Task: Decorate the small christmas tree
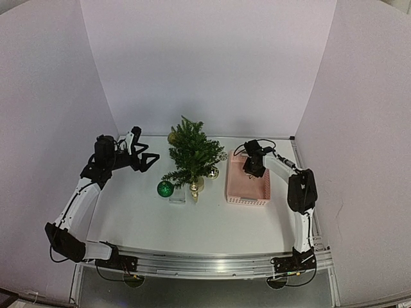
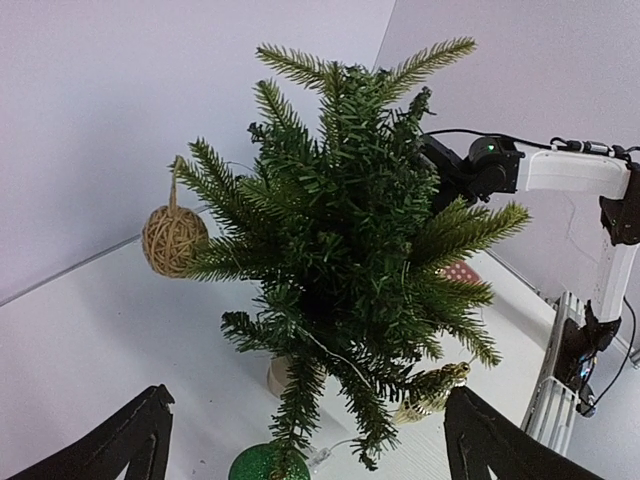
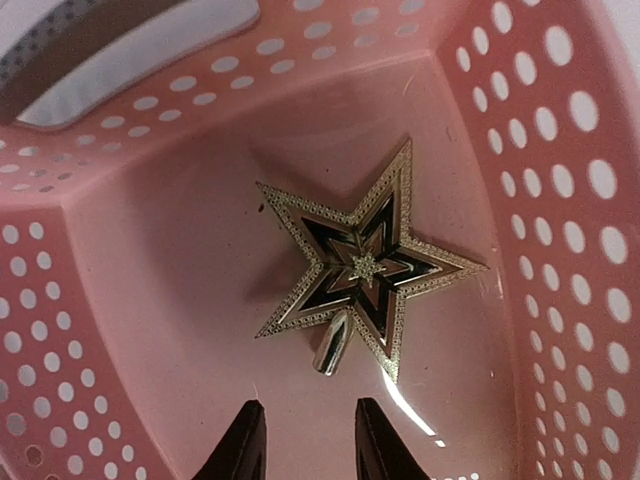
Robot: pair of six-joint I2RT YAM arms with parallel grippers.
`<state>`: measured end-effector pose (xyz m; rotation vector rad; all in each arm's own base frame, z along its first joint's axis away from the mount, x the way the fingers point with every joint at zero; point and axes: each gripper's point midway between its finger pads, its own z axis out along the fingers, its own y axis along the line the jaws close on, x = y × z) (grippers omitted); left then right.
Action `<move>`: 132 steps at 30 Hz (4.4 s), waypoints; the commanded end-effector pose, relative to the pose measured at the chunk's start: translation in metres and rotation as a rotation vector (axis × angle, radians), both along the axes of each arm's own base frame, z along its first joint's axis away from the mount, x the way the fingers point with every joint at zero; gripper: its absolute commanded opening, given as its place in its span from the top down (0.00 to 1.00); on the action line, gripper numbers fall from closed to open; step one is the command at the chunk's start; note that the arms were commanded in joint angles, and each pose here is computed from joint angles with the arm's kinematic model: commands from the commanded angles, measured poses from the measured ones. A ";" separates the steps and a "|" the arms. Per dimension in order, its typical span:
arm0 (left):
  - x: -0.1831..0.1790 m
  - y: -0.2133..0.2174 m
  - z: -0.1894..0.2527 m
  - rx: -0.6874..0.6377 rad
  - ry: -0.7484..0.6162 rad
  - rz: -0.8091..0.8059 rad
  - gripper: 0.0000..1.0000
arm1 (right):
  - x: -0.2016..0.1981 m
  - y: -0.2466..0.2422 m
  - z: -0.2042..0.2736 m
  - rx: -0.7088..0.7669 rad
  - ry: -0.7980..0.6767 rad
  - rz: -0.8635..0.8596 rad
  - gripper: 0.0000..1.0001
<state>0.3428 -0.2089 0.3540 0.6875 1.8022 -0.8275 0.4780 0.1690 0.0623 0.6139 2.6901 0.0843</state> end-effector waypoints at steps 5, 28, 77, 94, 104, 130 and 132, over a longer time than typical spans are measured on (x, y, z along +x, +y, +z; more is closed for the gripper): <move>0.016 0.009 0.014 -0.060 -0.041 0.044 0.05 | 0.000 -0.001 -0.036 -0.005 0.094 -0.026 0.70; 0.025 0.012 0.015 -0.060 -0.061 0.037 0.05 | -0.003 -0.010 -0.055 -0.009 0.144 -0.017 0.96; -0.024 -0.086 0.149 -0.336 -0.141 -0.402 0.24 | -0.141 0.275 0.445 0.066 -1.409 0.731 1.00; -0.035 -0.090 0.144 -0.370 -0.142 -0.468 0.45 | -0.132 0.286 0.428 -0.082 -1.381 0.664 1.00; -0.008 -0.094 0.140 -0.405 -0.058 -0.370 0.56 | -0.132 0.299 0.422 -0.087 -1.386 0.703 1.00; -0.014 -0.102 0.134 -0.392 -0.071 -0.392 0.94 | -0.126 0.296 0.405 -0.170 -1.354 0.703 1.00; -0.015 -0.102 0.134 -0.391 -0.075 -0.393 0.95 | -0.126 0.295 0.405 -0.176 -1.351 0.699 1.00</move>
